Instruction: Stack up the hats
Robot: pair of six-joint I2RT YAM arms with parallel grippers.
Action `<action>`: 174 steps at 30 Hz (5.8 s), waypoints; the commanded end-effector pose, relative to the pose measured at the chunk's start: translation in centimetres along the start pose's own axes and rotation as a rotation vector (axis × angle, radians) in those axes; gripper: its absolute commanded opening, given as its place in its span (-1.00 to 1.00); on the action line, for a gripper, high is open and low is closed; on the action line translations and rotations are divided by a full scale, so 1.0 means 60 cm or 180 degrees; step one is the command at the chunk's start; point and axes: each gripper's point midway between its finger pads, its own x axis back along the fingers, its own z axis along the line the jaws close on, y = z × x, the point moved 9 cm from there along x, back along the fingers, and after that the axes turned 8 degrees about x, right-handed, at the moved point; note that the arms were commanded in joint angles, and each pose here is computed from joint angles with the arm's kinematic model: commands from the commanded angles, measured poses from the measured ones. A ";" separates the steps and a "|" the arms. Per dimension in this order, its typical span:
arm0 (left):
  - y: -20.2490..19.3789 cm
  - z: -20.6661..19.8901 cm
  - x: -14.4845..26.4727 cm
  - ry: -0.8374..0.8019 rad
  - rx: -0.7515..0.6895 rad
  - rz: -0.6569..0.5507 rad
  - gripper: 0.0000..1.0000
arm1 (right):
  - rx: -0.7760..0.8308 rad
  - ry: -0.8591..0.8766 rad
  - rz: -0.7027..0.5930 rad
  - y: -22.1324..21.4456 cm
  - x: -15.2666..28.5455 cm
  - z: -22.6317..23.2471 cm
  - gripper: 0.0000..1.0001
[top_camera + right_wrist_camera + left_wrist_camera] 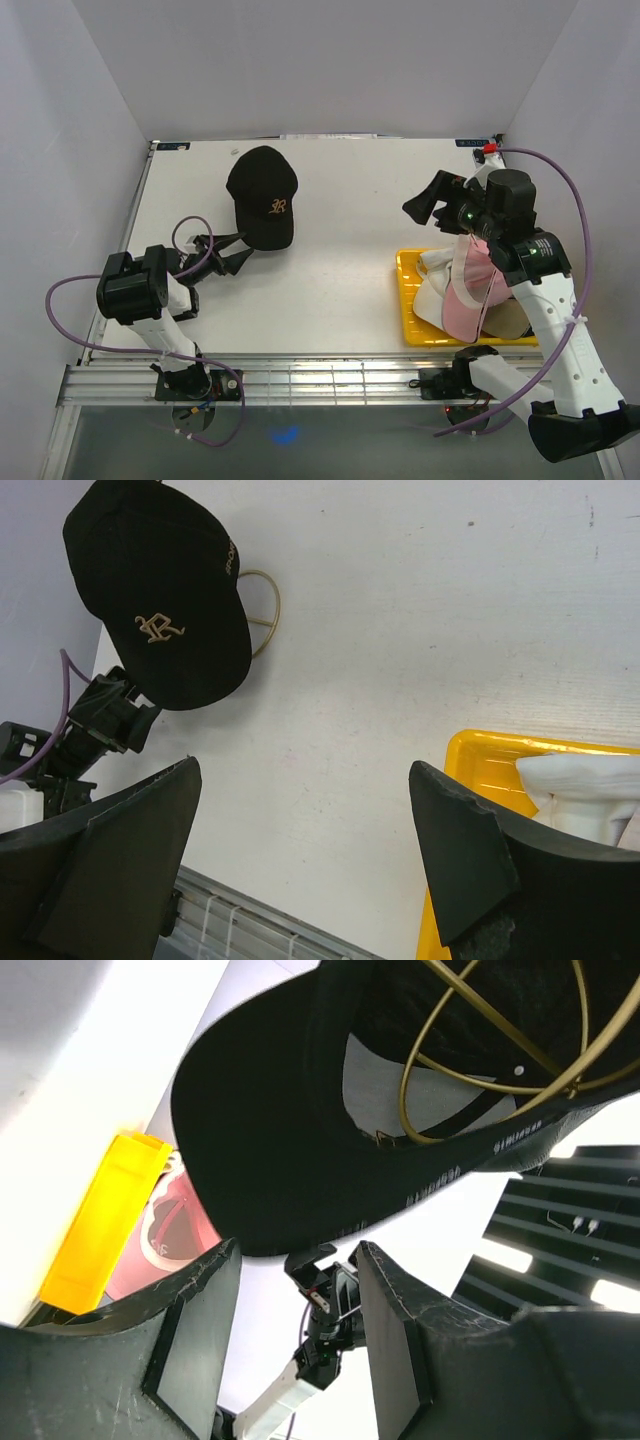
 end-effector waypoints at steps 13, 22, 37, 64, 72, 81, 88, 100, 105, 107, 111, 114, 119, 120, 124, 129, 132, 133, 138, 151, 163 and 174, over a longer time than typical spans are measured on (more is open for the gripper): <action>-0.028 -0.022 0.019 -0.0430 -0.0693 0.0046 0.20 | 0.0100 0.0057 -0.0092 0.001 0.001 0.000 0.79; -0.033 -0.020 0.024 -0.0252 -0.0881 0.0045 0.20 | 0.0113 0.0083 -0.0033 -0.003 -0.005 -0.001 0.79; -0.145 -0.088 -0.003 0.0524 -0.2632 -0.0310 0.31 | 0.0210 0.0113 -0.0019 0.021 0.015 0.012 0.82; -0.657 0.206 -0.392 0.1169 -0.4403 0.1598 0.38 | 0.0213 0.0432 -0.1766 0.130 0.270 0.109 0.82; -0.713 0.255 -0.393 0.1055 -0.4580 0.1676 0.39 | 0.0214 0.0462 -0.1769 0.118 0.285 0.110 0.82; -0.727 0.258 -0.374 0.0916 -0.4610 0.1620 0.39 | 0.0208 0.0482 -0.1676 0.106 0.280 0.106 0.82; -0.748 0.251 -0.362 0.0770 -0.4685 0.1697 0.40 | 0.0200 0.0496 -0.1653 0.100 0.279 0.105 0.82; -0.775 0.261 -0.344 0.0619 -0.4829 0.1713 0.43 | 0.0229 0.0537 -0.1697 0.100 0.293 0.110 0.82; -0.776 0.266 -0.349 0.0630 -0.4963 0.1697 0.44 | 0.0245 0.0537 -0.1707 0.097 0.301 0.110 0.82; -0.781 0.265 -0.355 0.0670 -0.5007 0.1699 0.44 | 0.0245 0.0534 -0.1713 0.095 0.303 0.110 0.81; -0.778 0.282 -0.364 0.0765 -0.5079 0.1679 0.43 | 0.0245 0.0529 -0.1726 0.093 0.307 0.110 0.81; -0.777 0.294 -0.369 0.0810 -0.5147 0.1664 0.43 | 0.0271 0.0514 -0.1737 0.092 0.312 0.110 0.81; -0.774 0.322 -0.375 0.0934 -0.5262 0.1687 0.43 | 0.0299 0.0493 -0.1735 0.090 0.315 0.109 0.81; -0.778 0.321 -0.378 0.0917 -0.5265 0.1682 0.42 | 0.0307 0.0484 -0.1734 0.090 0.315 0.108 0.81; -0.776 0.337 -0.380 0.1031 -0.5379 0.1626 0.40 | 0.0313 0.0486 -0.1743 0.089 0.318 0.108 0.81; -0.769 0.345 -0.382 0.1119 -0.5457 0.1452 0.26 | 0.0322 0.0471 -0.1729 0.087 0.317 0.107 0.81; -0.763 0.342 -0.380 0.1187 -0.5493 0.1297 0.12 | 0.0323 0.0468 -0.1735 0.088 0.316 0.107 0.81; -0.760 0.341 -0.379 0.1222 -0.5506 0.1259 0.08 | 0.0321 0.0469 -0.1724 0.087 0.314 0.106 0.81; -0.752 0.337 -0.379 0.1295 -0.5561 0.1102 -0.35 | 0.0319 0.0463 -0.1721 0.087 0.311 0.105 0.82; -0.776 0.240 -0.359 0.0986 -0.5073 0.1159 -1.00 | 0.0318 0.0441 -0.1747 0.089 0.310 0.104 0.83; -0.710 0.069 -0.299 0.0557 -0.3989 0.1227 -1.00 | 0.0296 0.0454 -0.1795 0.091 0.308 0.104 0.84; -0.560 -0.203 -0.252 -0.0575 -0.2840 0.0757 -1.00 | 0.0045 0.0729 -0.1311 0.106 0.231 0.112 0.84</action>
